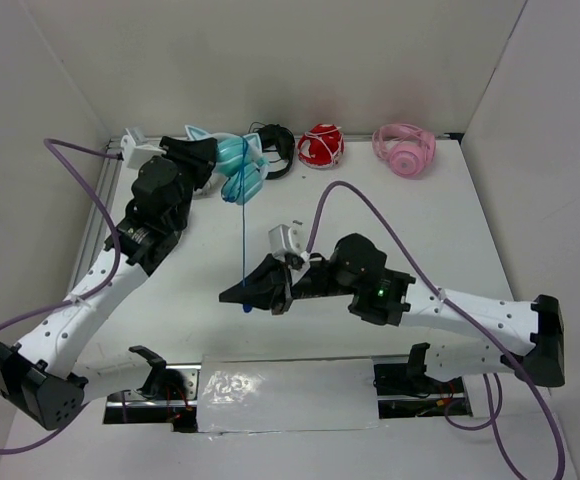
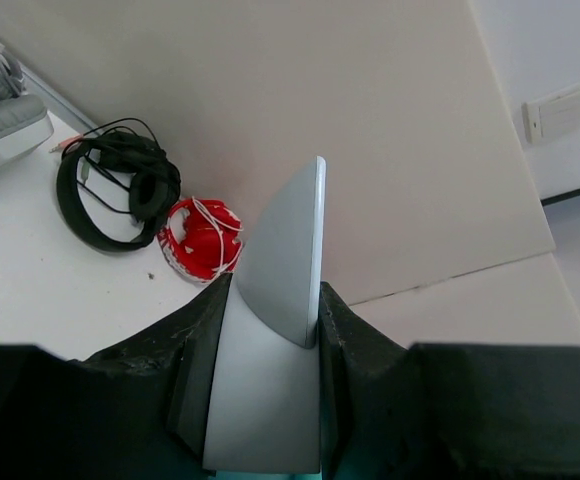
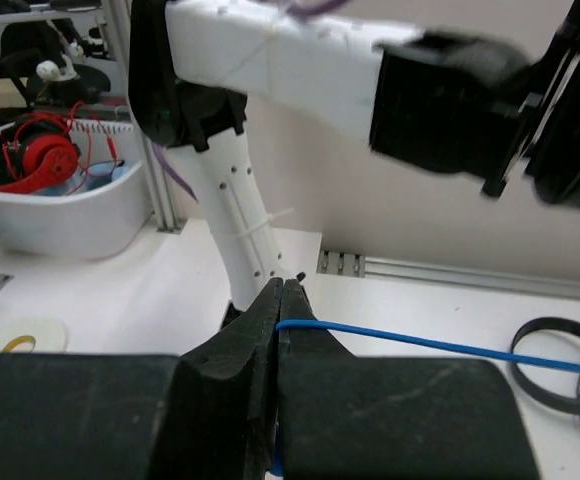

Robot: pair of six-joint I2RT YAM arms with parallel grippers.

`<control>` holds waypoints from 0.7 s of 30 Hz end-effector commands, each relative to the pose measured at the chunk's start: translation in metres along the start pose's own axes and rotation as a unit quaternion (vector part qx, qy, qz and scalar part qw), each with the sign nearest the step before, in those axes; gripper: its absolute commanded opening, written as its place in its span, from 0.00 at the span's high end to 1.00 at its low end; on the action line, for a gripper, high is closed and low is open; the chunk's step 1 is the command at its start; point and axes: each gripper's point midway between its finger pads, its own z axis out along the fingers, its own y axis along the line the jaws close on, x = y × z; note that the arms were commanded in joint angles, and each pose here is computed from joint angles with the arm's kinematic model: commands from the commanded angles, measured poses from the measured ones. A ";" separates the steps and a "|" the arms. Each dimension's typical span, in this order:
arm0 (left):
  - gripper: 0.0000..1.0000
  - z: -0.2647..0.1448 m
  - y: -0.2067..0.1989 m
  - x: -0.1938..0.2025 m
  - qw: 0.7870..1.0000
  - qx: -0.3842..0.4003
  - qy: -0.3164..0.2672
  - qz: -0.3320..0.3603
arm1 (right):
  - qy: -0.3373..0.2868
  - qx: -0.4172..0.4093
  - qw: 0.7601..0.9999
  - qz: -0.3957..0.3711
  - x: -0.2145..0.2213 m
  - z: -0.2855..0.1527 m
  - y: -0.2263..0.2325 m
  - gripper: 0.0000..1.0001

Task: Wrap the headphones

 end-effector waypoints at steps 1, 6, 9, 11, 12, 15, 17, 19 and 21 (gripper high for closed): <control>1.00 -0.007 -0.045 -0.049 0.994 0.039 -0.064 -0.076 | 0.000 -0.031 0.999 0.011 0.018 0.002 0.020 1.00; 1.00 -0.020 -0.063 -0.057 0.991 0.069 -0.054 -0.099 | 0.043 -0.014 0.998 0.036 0.073 0.017 0.006 1.00; 1.00 -0.033 -0.075 -0.055 0.990 0.093 -0.025 -0.098 | 0.072 0.020 0.997 0.038 0.109 0.026 -0.013 1.00; 1.00 -0.039 -0.076 -0.056 0.989 0.100 -0.019 -0.104 | 0.078 0.034 0.996 0.030 0.119 0.029 -0.021 1.00; 1.00 -0.048 -0.081 -0.057 0.987 0.113 -0.009 -0.113 | 0.069 0.051 0.996 0.024 0.120 0.030 -0.029 1.00; 1.00 -0.070 -0.090 -0.062 0.982 0.151 0.006 -0.117 | 0.048 0.059 0.997 0.026 0.127 0.027 -0.040 1.00; 1.00 -0.083 -0.093 -0.065 0.978 0.168 0.014 -0.121 | 0.012 0.066 0.997 0.034 0.125 0.014 -0.047 1.00; 1.00 -0.092 -0.095 -0.066 0.976 0.179 0.022 -0.120 | 0.002 0.061 0.997 0.048 0.133 0.002 -0.046 1.00; 1.00 -0.107 -0.101 -0.067 0.971 0.202 0.037 -0.121 | -0.032 0.055 0.997 0.050 0.120 -0.001 -0.049 1.00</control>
